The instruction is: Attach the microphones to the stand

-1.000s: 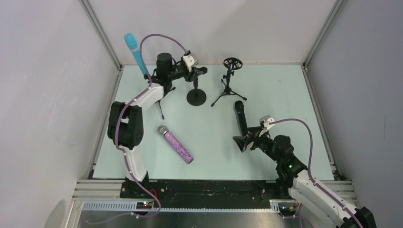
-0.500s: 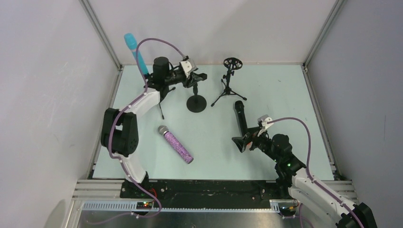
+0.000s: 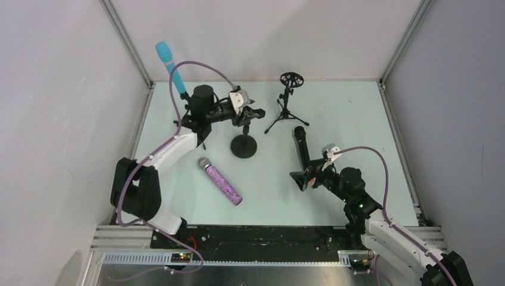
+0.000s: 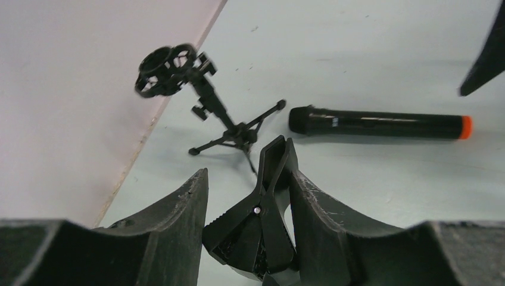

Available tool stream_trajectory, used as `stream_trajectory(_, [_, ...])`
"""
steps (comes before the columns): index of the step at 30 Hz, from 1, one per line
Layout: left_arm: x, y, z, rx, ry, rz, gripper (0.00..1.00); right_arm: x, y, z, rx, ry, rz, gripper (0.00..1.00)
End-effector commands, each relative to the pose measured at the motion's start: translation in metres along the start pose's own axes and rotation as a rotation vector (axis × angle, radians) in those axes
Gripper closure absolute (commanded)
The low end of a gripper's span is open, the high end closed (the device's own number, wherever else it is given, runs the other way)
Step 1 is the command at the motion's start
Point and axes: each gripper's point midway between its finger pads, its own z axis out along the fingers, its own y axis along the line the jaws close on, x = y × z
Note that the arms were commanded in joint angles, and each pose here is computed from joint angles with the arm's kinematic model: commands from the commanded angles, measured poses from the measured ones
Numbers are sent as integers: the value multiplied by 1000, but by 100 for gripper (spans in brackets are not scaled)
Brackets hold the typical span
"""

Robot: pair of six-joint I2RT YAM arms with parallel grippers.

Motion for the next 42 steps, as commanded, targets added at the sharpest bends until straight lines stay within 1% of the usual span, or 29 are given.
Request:
stream_trajectory(1, [-60, -14, -7, -19, -111, 90, 100, -29, 8, 4, -33, -76, -33, 1])
stream_trajectory(5, [-69, -32, -6, -17, -122, 90, 100, -28, 9, 4, -38, -73, -30, 1])
stream_trajectory(10, [-82, -48, -4, -24, -170, 62, 100, -28, 9, 4, -41, -71, -29, 1])
stream_trajectory(16, [-65, -69, 1, -21, -192, 8, 100, -27, 10, 3, -43, -68, -27, 1])
stream_trajectory(21, [-48, -76, -7, -55, -189, -16, 100, -27, 9, 3, -39, -67, -30, 1])
stream_trajectory(28, [-23, -89, -11, -51, -152, -38, 100, -25, 9, 5, -44, -60, -29, 1])
stream_trajectory(32, [-14, -97, -13, -29, -140, -34, 100, -27, 11, 7, -52, -62, -26, 1])
stream_trajectory(36, [-8, -97, -14, -46, -131, -42, 100, -31, 12, 9, -59, -67, -35, 0])
stream_trajectory(38, [-11, -95, -14, -50, -138, -43, 93, -33, 13, 9, -62, -70, -39, 1])
stream_trajectory(40, [-17, -94, -14, -49, -152, -44, 76, -34, 13, 10, -63, -70, -41, 0])
stream_trajectory(41, [-22, -92, -13, -49, -163, -47, 54, -34, 14, 10, -65, -69, -42, 0])
stream_trajectory(42, [-24, -93, -11, -35, -168, -51, 35, -34, 14, 10, -67, -70, -43, 1])
